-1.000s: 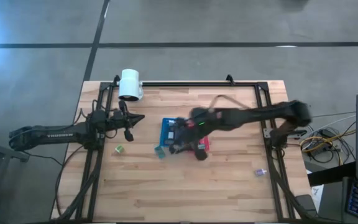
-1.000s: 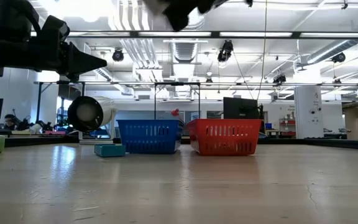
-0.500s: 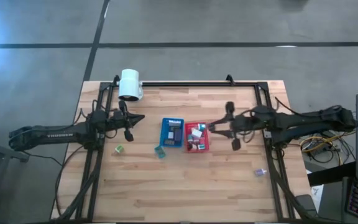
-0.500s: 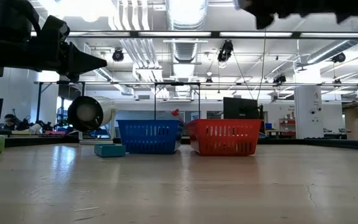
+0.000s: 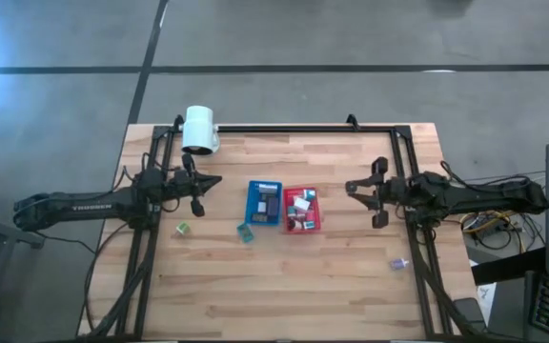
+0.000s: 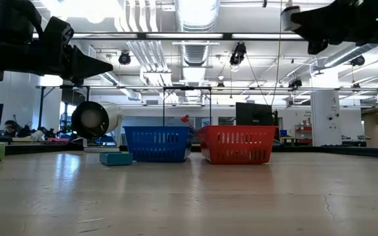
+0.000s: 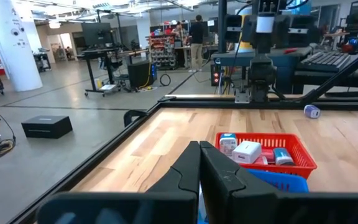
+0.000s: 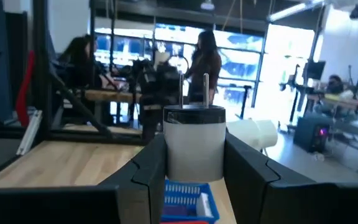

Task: Pick & Place Office items
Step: Put the black white adaptor into the red bin

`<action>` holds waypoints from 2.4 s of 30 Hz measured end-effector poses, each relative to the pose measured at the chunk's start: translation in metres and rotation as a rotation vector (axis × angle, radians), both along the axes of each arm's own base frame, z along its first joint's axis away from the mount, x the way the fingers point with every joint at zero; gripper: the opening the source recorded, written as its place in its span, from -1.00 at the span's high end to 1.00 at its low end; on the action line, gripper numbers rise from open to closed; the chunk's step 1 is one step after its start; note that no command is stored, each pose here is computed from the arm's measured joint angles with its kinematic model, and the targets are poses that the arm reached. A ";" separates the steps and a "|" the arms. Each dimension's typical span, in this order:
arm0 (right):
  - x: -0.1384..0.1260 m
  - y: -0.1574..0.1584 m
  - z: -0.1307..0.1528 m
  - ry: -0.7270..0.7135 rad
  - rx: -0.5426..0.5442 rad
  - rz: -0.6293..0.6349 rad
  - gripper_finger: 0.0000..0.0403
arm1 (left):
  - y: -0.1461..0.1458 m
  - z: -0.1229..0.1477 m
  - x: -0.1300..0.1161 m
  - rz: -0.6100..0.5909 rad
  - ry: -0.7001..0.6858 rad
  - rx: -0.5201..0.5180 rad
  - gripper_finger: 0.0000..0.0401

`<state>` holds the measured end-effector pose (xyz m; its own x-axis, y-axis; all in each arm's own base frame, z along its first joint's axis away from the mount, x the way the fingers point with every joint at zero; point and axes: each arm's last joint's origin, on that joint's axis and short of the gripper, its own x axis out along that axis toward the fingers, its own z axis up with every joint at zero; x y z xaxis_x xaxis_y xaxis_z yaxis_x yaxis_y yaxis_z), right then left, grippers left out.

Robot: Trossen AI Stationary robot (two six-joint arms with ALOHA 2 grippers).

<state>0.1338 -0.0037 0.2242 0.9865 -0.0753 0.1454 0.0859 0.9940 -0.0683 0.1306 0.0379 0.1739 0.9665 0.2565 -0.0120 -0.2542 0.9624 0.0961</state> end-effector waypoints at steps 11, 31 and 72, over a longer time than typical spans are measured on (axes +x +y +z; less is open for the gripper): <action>-0.013 -0.001 -0.012 -0.036 -0.026 -0.054 0.42 | 0.000 -0.001 0.000 0.000 0.015 -0.001 0.94; -0.013 -0.003 -0.015 -0.016 -0.015 -0.081 0.41 | 0.000 -0.002 0.000 0.004 0.019 0.010 0.94; -0.007 -0.004 -0.013 0.024 0.089 -0.102 0.40 | 0.000 -0.001 0.000 0.005 0.015 0.013 0.94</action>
<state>0.1269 -0.0081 0.2109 0.9762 -0.1866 0.1105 0.1859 0.9824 0.0164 0.1307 0.0381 0.1728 0.9650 0.2611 -0.0235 -0.2570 0.9599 0.1121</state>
